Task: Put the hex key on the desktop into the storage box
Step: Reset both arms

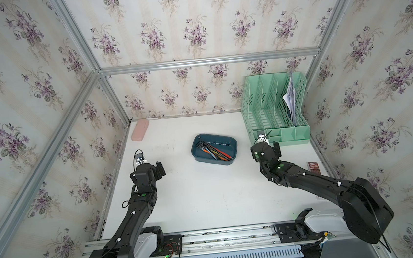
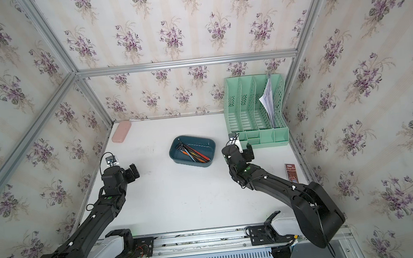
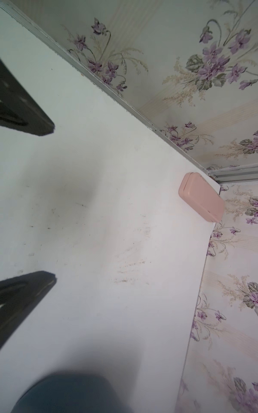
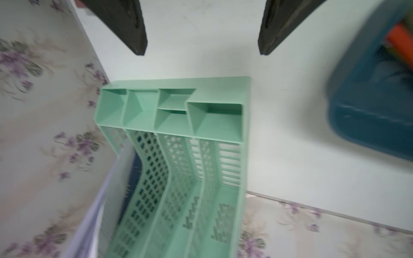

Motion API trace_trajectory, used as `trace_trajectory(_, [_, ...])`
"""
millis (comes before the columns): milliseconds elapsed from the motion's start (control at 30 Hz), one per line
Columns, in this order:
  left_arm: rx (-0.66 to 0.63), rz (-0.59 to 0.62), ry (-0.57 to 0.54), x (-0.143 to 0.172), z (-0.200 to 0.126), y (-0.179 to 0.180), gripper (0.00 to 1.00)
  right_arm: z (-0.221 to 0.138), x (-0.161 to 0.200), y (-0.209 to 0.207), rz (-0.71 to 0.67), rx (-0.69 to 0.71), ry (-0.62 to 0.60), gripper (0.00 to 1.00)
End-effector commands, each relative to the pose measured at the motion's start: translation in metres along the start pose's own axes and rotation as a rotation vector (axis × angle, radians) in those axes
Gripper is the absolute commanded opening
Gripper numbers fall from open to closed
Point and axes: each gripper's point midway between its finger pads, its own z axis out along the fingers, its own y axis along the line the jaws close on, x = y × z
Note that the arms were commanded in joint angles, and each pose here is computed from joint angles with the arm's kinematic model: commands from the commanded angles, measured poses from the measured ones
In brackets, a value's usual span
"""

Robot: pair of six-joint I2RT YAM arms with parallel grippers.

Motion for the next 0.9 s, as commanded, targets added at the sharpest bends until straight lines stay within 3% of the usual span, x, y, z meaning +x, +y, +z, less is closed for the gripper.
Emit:
trace_trajectory(0, [-0.094, -0.013, -0.118, -0.017, 0.003, 0.014, 0.99, 0.014, -0.001, -0.06, 0.202, 0.205, -0.054, 0.83])
trace_trajectory(100, [-0.103, -0.01, -0.12, -0.01, 0.01, 0.014, 0.99, 0.035, 0.023, -0.069, 0.316, 0.106, -0.061, 0.83])
trace_trajectory(200, [-0.13, -0.017, -0.104, -0.009, 0.014, 0.017, 0.99, 0.047, 0.039, -0.081, 0.355, 0.127, -0.047, 0.83])
trace_trajectory(333, [-0.117, -0.005, -0.101, -0.014, 0.021, 0.011, 0.99, 0.06, 0.042, -0.081, 0.348, 0.165, -0.064, 0.84])
trace_trajectory(533, [-0.052, 0.056, -0.034, -0.014, 0.036, -0.007, 0.99, 0.088, 0.032, -0.055, 0.284, 0.101, -0.08, 0.84])
trace_trajectory(700, [0.003, 0.062, 0.0, -0.01, 0.038, -0.019, 0.99, 0.086, 0.033, -0.056, 0.295, 0.083, -0.119, 0.85])
trace_trajectory(867, [0.001, 0.095, -0.063, -0.014, 0.032, -0.019, 0.99, 0.08, 0.031, -0.048, 0.294, -0.018, -0.152, 0.86])
